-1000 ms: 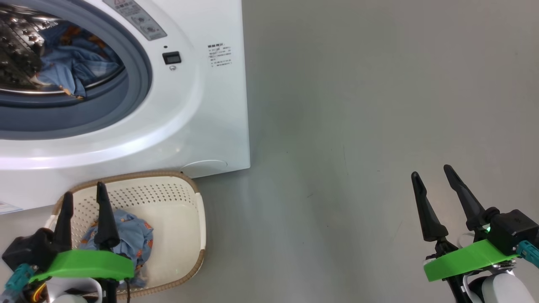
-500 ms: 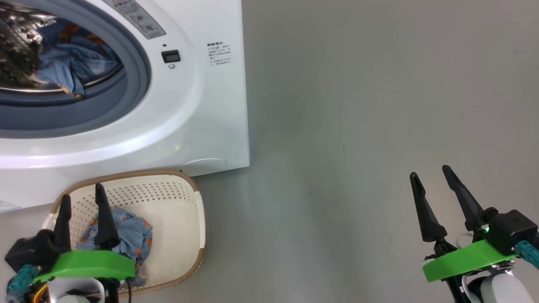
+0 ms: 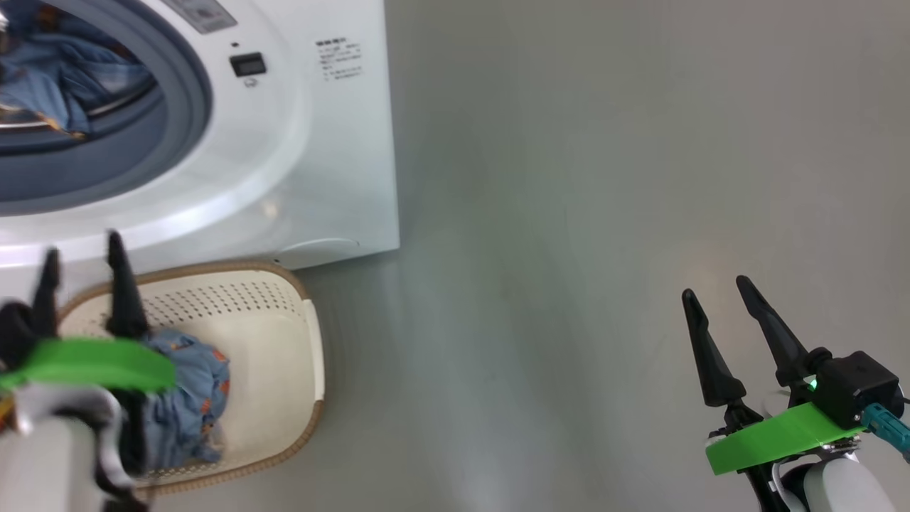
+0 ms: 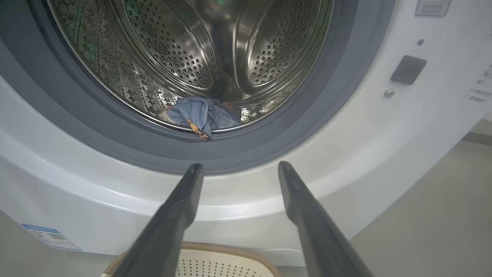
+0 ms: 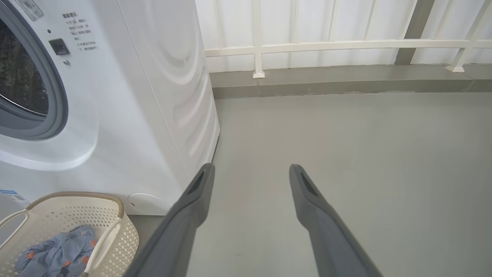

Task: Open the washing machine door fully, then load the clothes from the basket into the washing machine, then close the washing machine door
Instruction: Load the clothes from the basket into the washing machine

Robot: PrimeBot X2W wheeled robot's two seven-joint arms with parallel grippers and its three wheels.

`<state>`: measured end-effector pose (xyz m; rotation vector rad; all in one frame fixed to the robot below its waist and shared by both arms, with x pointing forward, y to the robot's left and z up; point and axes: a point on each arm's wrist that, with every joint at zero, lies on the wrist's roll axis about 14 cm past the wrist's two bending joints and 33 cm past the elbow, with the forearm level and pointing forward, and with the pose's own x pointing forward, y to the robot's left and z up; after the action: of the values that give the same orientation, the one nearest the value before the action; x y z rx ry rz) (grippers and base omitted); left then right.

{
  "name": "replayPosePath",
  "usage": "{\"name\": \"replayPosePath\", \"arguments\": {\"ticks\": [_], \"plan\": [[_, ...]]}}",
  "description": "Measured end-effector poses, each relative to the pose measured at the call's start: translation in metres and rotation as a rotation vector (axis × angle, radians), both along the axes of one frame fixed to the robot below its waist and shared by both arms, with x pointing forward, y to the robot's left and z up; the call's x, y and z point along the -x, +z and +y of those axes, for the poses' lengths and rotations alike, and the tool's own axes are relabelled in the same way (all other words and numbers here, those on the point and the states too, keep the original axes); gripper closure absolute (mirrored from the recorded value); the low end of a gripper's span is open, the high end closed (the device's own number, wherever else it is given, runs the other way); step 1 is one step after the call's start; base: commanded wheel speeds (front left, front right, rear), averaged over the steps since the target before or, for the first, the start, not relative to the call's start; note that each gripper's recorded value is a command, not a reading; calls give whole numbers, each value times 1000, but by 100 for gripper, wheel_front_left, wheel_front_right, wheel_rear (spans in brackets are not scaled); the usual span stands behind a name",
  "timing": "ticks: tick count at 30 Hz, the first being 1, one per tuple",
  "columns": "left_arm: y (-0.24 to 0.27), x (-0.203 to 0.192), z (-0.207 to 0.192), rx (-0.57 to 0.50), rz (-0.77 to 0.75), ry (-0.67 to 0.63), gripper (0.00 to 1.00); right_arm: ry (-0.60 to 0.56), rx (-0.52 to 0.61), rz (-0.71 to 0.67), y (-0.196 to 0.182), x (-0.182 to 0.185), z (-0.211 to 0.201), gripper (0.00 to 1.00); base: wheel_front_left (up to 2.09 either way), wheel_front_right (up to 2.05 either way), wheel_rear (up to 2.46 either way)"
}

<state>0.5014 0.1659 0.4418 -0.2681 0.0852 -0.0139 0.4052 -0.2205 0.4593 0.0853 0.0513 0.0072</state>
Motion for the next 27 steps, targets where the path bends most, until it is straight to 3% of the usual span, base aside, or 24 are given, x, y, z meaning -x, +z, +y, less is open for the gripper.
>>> {"name": "replayPosePath", "arguments": {"ticks": [10, 21, 27], "plan": [[20, -91, 12, -77, -11, -33, 0, -25, 5, 41, -16, -9, -8, 0, 0, 0, 0], [-25, -165, 16, -123, 186, -69, 0, -69, 10, 98, -41, -19, -19, 0, 0, 0, 0], [-49, -185, 17, -166, 263, -74, 0, -84, 16, 123, -51, -22, -24, 0, 0, 0, 0]]}}
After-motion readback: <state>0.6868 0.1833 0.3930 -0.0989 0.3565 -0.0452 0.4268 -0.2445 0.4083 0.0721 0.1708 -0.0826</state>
